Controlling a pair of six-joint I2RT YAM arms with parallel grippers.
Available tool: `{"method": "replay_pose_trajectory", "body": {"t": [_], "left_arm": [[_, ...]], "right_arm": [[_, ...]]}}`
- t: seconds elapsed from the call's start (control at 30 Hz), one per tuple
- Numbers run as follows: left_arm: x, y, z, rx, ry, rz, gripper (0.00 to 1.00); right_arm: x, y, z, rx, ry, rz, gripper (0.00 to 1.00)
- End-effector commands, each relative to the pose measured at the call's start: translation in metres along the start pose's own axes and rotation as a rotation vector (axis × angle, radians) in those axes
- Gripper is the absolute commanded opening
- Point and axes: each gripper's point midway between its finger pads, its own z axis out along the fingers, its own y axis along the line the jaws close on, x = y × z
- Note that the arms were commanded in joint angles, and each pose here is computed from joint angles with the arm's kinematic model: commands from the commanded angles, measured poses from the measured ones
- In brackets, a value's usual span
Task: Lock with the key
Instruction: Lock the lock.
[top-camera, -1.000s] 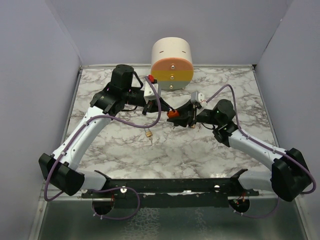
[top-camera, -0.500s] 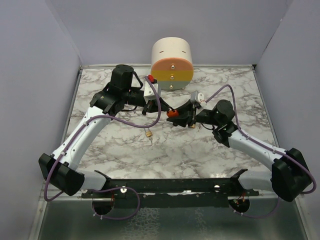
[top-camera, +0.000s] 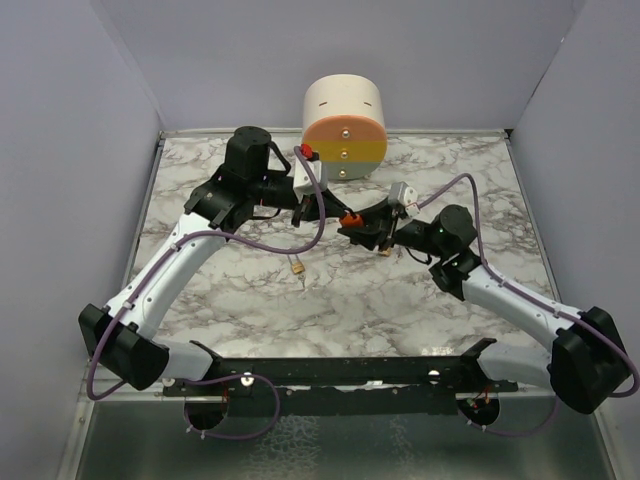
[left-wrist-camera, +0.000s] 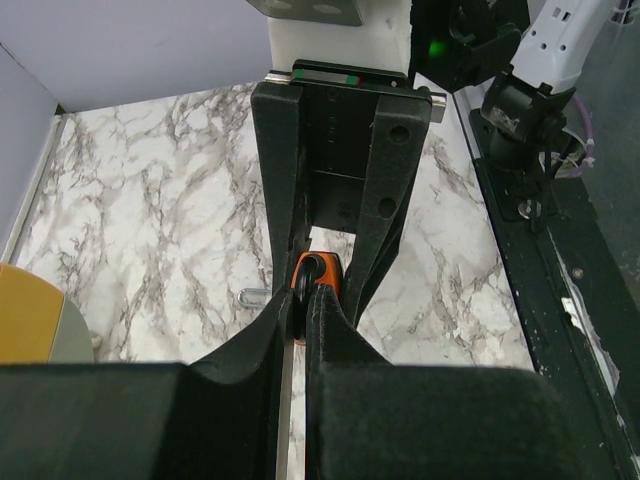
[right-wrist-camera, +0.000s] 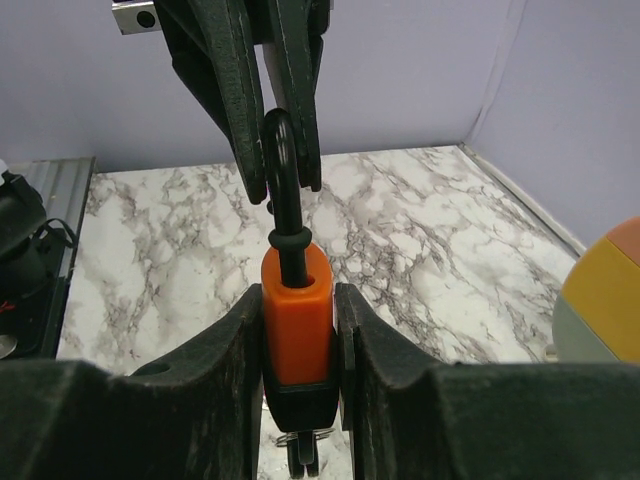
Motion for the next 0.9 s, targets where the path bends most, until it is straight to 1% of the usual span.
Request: {"method": "replay_pose_trajectory", "body": {"t": [0.0,0.17,0.3,0.47,0.63,0.87], "left_arm": [[-0.02,-0.013,0.009,0.059,-0.051,-0.014,0.0],[-0.015,-0.009,0.011,0.033,-0.039,-0.057,0.0],[-0.007,-0.011,0.015,0.044,-0.036,-0.069,0.0],[-0.003,-0.012,0.02,0.081,-0.049,-0.076,0.0],[0.001,-0.01,0.021,0.084,-0.044,-0.081,0.0],[0.01,-0.012,0.025,0.105,-0.037,-0.106,0.0]], "right_arm": [[-0.026,-0.023,-0.005,0.143,-0.073,-0.056,0.02],[-0.035,-0.024,-0.008,0.163,-0.098,-0.081,0.02],[-0.046,-0.023,-0.01,0.167,-0.123,-0.084,0.02],[-0.059,-0.013,-0.009,0.117,-0.157,-0.067,0.02],[-0.07,-0.001,-0.009,0.057,-0.191,-0.076,0.02],[-0.086,0.002,-0.013,0.055,-0.24,-0.121,0.02]]}}
